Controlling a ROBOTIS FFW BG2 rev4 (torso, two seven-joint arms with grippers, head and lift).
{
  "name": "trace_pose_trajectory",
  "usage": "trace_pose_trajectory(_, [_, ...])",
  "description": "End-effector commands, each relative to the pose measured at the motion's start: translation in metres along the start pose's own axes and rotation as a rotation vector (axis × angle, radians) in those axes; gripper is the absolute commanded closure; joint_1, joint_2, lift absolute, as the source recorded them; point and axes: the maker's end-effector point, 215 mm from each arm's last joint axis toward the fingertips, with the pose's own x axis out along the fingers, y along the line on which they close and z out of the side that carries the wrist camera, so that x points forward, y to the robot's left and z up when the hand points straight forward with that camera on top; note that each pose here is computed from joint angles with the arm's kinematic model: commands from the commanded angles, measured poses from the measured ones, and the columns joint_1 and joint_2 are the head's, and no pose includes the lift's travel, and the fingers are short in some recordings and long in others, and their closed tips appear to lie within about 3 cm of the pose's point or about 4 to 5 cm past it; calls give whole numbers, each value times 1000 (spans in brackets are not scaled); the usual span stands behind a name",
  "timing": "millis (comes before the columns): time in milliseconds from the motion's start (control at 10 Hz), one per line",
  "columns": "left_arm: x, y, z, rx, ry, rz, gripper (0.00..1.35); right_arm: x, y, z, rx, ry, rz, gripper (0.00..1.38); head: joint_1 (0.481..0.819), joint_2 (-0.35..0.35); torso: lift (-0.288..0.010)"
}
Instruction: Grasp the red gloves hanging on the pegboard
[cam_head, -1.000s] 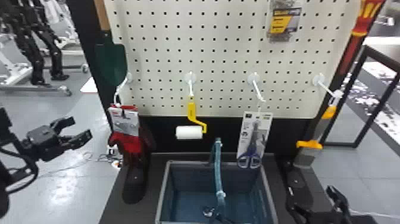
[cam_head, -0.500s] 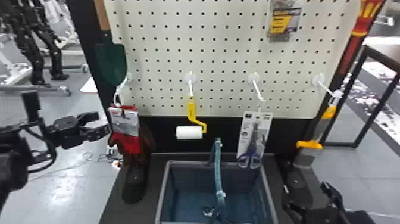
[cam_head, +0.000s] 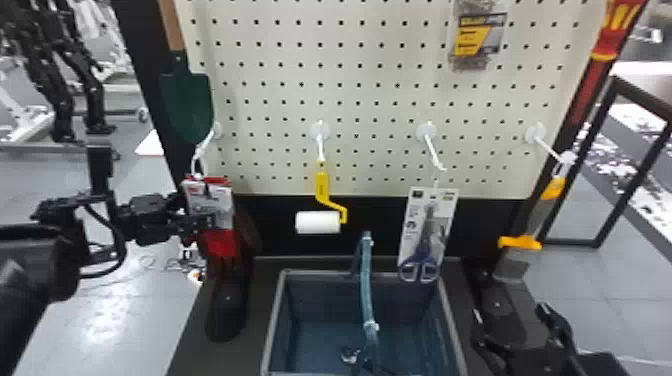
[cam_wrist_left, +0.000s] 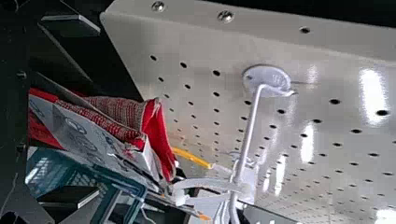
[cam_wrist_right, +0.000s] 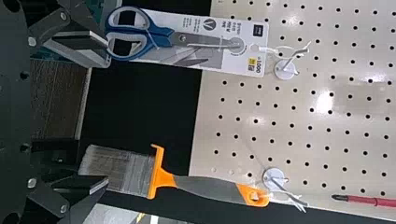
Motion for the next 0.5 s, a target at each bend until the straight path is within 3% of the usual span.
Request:
trace_pose_trajectory(0, [6, 0, -3, 19, 34, 3, 182, 2, 2, -1, 8, -2, 9, 257, 549, 0, -100])
trace_pose_trajectory(100, [7, 1, -1, 33, 32, 4, 486, 2, 3, -1, 14, -3, 15, 257, 549, 0, -100])
trace_pose_trajectory(200, [7, 2, 0, 52, 38, 10, 990, 2, 3, -3, 17, 0, 16, 257, 549, 0, -100])
trace_pose_trajectory(400, [8, 2, -1, 54, 35, 11, 1227, 2, 2, -3, 19, 0, 14, 257, 549, 0, -100])
